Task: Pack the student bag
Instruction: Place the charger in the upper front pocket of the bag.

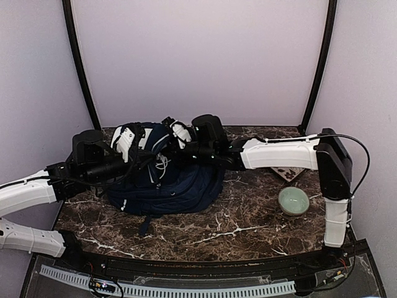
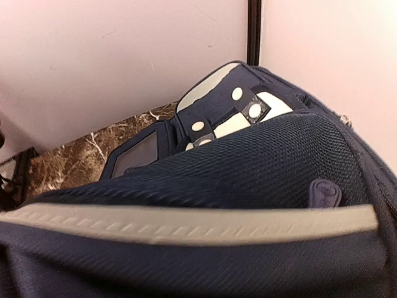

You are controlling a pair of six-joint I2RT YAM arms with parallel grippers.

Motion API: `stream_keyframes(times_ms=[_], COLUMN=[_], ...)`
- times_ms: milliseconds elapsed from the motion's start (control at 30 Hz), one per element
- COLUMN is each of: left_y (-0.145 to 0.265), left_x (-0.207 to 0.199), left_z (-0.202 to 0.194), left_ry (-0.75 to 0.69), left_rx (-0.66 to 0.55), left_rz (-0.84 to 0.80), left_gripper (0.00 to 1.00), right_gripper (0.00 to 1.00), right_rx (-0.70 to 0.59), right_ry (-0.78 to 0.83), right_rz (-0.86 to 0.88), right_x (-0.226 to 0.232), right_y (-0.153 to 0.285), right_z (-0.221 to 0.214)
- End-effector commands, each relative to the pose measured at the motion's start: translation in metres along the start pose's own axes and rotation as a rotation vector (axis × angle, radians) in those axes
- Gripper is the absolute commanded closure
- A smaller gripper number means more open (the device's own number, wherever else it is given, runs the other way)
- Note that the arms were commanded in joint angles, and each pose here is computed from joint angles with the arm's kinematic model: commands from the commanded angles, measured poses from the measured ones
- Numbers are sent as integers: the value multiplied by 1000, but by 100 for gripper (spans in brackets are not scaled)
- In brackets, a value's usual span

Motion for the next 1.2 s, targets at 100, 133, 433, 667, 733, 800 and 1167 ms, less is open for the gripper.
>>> stream_keyframes(times_ms=[100,133,433,667,733,800,1167], left_y=[23,23,24,8,6,5,-2], left_x=[-11,-12,-10,5,5,3,0], left_z=[58,58,57,46,43,43,38], left_ry=[-30,-29,-26,-2,1,3,10], left_rx=[-276,-273,-277,-160,-148,-148,-122], left_rz=[-108,-110,-97,19,17,6,-17], left_gripper=[100,100,100,100,100,100,100], right_gripper=[100,100,80,62,61,60,56], right_rx=[-75,-92,-1,-2,20,44,149], right_ry=[-510,-538,-586,-540,-527,-501,-519], right_rz=[-29,-41,-74,49,39,18,-166], right_x=[-34,-36,-47,-23,-20,-20,-41], right_y=[-20,-21,-17,36,48,59,79], right_z=[-2,0,10,27,25,26,9])
Point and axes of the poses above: each gripper's point midway between its finger pads, its own y axis back along the fingers, its own x axis along the line the jaws close on, z = x × y, the point moved 5 cm from there along y, back along the fingers, and after that the axes turned 1 degree about -y, right-handed, at the moved point
